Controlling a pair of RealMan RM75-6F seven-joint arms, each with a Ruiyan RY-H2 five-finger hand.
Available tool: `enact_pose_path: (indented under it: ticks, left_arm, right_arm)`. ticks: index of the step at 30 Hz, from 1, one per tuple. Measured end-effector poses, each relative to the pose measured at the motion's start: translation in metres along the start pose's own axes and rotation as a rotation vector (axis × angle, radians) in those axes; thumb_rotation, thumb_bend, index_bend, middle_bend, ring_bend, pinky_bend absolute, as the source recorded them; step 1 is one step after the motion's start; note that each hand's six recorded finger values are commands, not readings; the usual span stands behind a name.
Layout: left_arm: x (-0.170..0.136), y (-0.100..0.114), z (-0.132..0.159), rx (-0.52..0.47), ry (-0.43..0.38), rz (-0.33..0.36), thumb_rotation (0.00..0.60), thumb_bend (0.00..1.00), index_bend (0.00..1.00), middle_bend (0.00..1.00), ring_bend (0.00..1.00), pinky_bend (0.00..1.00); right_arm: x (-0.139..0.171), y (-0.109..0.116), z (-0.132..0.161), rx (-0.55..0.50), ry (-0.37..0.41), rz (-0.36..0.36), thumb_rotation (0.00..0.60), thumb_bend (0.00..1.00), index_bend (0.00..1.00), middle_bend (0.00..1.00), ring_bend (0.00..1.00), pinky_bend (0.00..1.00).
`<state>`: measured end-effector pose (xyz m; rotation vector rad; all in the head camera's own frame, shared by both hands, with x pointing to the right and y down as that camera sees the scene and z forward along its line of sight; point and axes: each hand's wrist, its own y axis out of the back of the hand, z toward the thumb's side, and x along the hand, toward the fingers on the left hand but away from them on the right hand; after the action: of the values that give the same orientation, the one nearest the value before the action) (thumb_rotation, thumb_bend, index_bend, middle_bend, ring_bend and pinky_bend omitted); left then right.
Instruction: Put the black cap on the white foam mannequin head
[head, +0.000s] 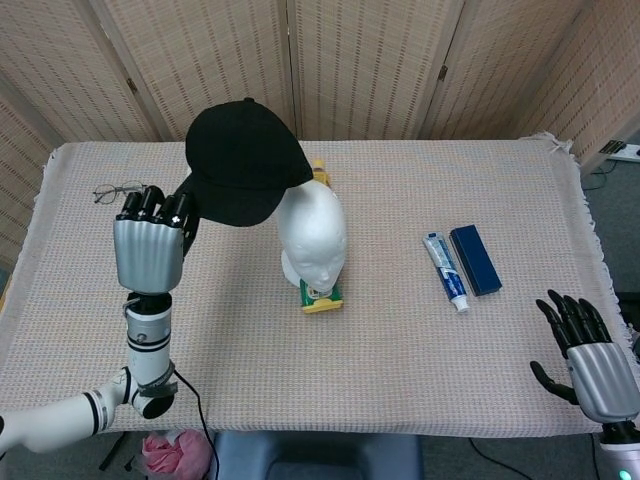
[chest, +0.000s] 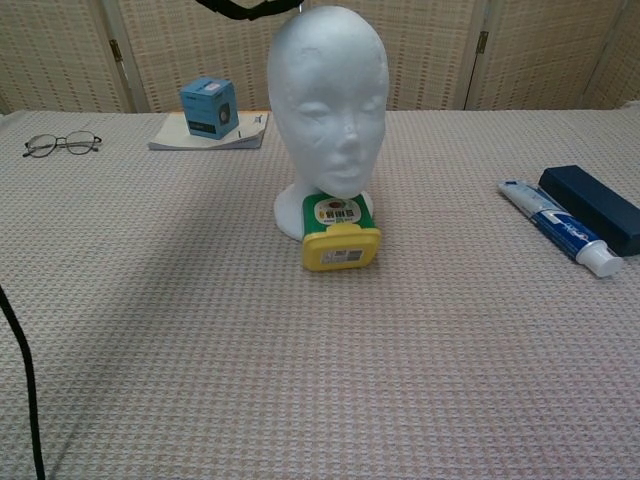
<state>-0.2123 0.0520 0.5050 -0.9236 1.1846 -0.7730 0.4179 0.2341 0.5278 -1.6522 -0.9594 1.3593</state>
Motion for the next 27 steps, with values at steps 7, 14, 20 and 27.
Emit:
enact_pose_path:
  ticks: [7,14,20,27]
  left_arm:
    - [0.009,-0.002,0.037,-0.027,-0.018,-0.017,0.6,0.5,0.72,0.86,0.6,0.72]
    - [0.013,-0.007,0.062,-0.057,-0.028,-0.043,0.6,0.5,0.72,0.86,0.6,0.72]
    - [0.001,-0.013,0.074,-0.051,-0.039,-0.079,0.6,0.5,0.72,0.86,0.6,0.72]
    - [-0.025,-0.015,0.089,-0.039,-0.07,-0.122,0.6,0.5,0.73,0.87,0.61,0.72]
  right_arm:
    - [0.007,0.011,-0.004,-0.034,0.009,-0.019,0.6,0.23,0.0,0.0,0.0,0.0]
    - [0.01,0.015,-0.006,-0.043,0.014,-0.027,0.6,0.23,0.0,0.0,0.0,0.0]
    - [0.012,0.018,-0.006,-0.051,0.024,-0.032,0.6,0.23,0.0,0.0,0.0,0.0]
    - [0.016,0.021,-0.005,-0.062,0.037,-0.037,0.6,0.23,0.0,0.0,0.0,0.0]
